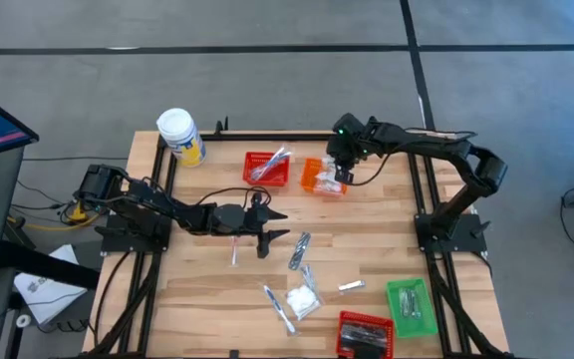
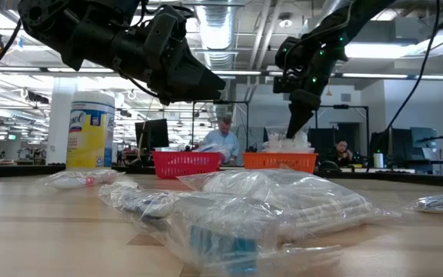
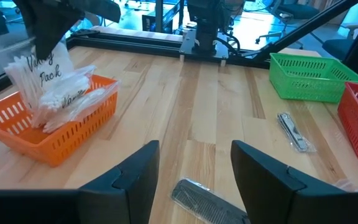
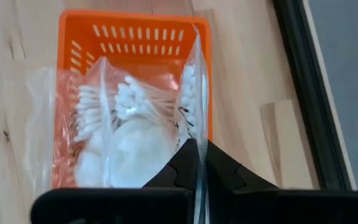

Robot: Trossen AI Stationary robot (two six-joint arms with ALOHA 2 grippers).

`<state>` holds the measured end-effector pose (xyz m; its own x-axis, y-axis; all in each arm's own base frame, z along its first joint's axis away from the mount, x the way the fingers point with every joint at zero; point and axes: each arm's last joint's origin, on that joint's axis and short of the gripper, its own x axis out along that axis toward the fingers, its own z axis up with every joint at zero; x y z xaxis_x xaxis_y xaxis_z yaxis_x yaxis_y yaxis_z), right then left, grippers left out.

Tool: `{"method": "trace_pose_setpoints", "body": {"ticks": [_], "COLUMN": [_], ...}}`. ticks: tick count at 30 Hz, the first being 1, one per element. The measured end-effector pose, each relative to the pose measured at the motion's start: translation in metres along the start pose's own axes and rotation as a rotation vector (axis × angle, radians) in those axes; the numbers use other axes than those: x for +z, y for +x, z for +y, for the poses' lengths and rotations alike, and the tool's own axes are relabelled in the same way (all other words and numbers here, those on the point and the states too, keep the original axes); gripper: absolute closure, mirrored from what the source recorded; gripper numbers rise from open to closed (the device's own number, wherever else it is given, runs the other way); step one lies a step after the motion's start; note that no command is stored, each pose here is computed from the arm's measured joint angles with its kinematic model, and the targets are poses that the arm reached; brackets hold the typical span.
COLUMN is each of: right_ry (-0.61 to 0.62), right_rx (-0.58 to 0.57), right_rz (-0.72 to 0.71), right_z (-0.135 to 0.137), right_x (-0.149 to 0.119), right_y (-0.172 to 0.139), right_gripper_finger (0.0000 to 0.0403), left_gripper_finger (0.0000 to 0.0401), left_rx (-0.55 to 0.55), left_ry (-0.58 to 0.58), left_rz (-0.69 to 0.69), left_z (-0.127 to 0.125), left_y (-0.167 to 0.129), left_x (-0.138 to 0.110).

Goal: Pick & Place Travel size toiletries
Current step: Put the white cotton pack into the orange bin

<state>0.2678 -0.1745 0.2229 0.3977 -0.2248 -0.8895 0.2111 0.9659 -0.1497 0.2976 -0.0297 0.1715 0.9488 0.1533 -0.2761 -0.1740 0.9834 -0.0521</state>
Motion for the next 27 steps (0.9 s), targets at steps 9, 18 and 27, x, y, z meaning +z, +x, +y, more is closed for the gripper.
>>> {"method": "trace_pose_setpoints", "body": {"ticks": [9, 18, 27], "right_ry": [0.02, -0.023, -0.05], "right_rx": [0.008, 0.037, 0.054], "right_rz": [0.011, 0.039, 0.027], "right_z": [0.003, 0.015, 0.03], "right_x": [0.0, 0.001, 0.007], "right_y": [0.0, 0.0, 0.0], "right_gripper_finger": [0.0384, 0.0339, 0.0286], "left_gripper_finger": [0.021, 0.021, 0.021], "left_rx": [0.001, 0.003, 0.003], "left_ry": [0.0, 0.0, 0.0], "left_rz": [0.0, -0.001, 0.0], "left_z": [0.0, 0.0, 0.0], "left_y": [0.0, 0.0, 0.0], "left_x": [0.0, 0.0, 0.0]}}
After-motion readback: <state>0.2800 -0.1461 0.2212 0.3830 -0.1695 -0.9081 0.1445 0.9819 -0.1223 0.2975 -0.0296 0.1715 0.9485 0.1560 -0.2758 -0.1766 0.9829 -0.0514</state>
